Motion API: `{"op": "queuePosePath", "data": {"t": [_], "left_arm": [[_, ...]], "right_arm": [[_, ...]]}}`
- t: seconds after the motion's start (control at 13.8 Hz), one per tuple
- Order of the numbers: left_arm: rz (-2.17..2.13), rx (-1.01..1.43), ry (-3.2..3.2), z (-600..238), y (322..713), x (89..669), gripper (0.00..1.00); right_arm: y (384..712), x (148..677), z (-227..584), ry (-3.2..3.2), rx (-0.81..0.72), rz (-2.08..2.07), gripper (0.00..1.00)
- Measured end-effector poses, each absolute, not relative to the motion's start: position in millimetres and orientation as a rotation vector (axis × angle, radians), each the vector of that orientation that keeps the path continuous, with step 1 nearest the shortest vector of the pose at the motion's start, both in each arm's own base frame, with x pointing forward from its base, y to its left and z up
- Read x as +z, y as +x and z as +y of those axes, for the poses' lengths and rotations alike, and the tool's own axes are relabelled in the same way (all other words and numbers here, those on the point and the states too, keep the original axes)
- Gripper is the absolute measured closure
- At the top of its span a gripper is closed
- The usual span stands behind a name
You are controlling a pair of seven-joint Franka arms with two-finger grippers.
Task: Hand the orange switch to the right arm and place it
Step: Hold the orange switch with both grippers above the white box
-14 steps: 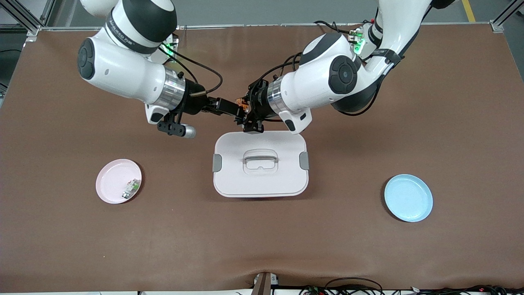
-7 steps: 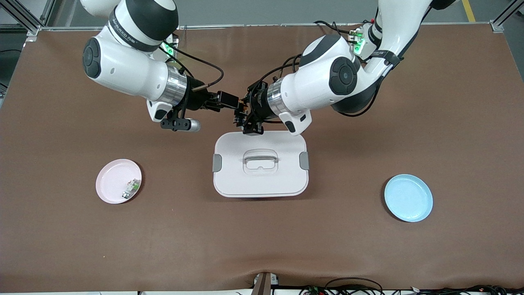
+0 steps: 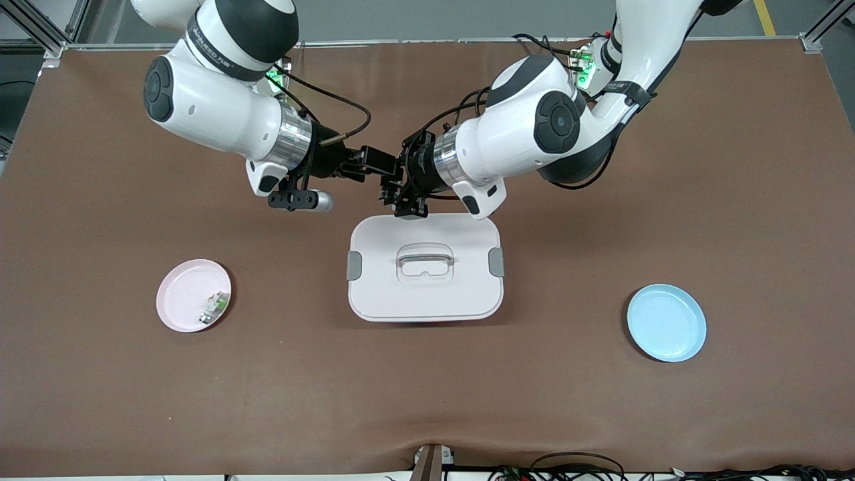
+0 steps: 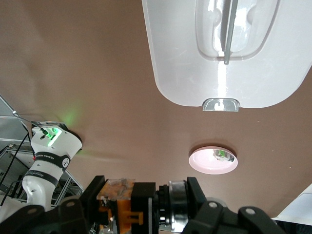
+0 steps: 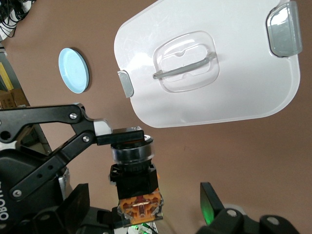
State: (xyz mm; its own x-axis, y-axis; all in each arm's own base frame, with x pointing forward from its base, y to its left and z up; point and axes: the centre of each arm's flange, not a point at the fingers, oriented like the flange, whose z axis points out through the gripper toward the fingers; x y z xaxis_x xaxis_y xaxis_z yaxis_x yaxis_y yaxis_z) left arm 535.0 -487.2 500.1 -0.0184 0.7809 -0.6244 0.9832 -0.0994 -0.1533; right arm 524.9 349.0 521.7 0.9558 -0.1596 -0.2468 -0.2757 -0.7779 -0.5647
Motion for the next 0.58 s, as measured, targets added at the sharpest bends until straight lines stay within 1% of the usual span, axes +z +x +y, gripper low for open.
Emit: {"op": "queuePosePath", "data": {"t": [0.58], "left_arm": [[1.843,-0.842,1.928,-487.2,535.2,500.2,0.28]], "right_arm": [[520.9,518.5,353.8,-2.48,0.253,0.298,0.0]]}}
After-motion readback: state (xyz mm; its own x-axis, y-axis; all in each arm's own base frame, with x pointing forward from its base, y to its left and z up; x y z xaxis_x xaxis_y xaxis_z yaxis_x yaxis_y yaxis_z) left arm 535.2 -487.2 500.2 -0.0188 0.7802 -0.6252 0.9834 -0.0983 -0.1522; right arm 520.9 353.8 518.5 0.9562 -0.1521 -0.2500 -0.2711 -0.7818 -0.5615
